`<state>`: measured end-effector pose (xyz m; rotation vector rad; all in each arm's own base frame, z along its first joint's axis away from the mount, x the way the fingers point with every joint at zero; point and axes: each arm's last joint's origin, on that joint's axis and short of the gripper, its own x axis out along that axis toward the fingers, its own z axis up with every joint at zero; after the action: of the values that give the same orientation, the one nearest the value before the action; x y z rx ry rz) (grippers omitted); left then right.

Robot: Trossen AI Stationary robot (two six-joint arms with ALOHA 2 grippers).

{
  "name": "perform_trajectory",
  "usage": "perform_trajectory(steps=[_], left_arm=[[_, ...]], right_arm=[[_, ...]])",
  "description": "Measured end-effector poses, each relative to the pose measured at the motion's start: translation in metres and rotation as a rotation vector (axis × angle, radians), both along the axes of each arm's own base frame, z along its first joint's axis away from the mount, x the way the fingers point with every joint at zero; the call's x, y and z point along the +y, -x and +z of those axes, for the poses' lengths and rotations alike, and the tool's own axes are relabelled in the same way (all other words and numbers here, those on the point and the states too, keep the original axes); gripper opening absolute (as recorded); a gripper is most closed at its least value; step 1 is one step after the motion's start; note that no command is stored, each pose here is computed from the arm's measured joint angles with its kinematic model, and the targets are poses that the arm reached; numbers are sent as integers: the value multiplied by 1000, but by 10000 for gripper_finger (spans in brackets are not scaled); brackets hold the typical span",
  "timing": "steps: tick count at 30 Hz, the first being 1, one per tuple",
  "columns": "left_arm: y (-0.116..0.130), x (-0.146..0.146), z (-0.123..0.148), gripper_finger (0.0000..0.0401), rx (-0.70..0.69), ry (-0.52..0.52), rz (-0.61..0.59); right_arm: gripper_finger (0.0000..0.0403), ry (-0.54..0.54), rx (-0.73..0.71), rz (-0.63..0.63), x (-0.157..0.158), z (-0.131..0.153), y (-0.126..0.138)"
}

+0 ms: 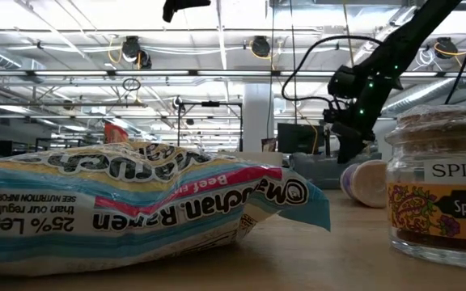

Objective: Pick & Place Food Item
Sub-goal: Put the light blue spoon into the right black bin

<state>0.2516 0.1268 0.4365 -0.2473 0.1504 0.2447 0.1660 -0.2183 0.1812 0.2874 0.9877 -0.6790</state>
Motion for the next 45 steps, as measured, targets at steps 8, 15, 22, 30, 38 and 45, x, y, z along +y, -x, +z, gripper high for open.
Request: perform_trajectory(steps=[8, 15, 22, 30, 38, 45], left_arm=[[0, 0, 0, 168, -3, 13, 0], [0, 0, 0, 168, -5, 25, 3], [0, 0, 0, 168, -6, 30, 4], [0, 0, 0, 168, -6, 32, 4], [0, 0, 0, 168, -7, 34, 4], [0, 0, 0, 168, -8, 38, 5]], right_arm=[[18, -24, 42, 31, -4, -14, -3], [18, -6, 38, 46, -7, -16, -5], [18, 0, 12, 59, -8, -15, -6], [18, -5, 16, 59, -7, -15, -6], [18, -31, 47, 75, -5, -18, -4], [18, -72, 69, 64, -6, -28, -6]])
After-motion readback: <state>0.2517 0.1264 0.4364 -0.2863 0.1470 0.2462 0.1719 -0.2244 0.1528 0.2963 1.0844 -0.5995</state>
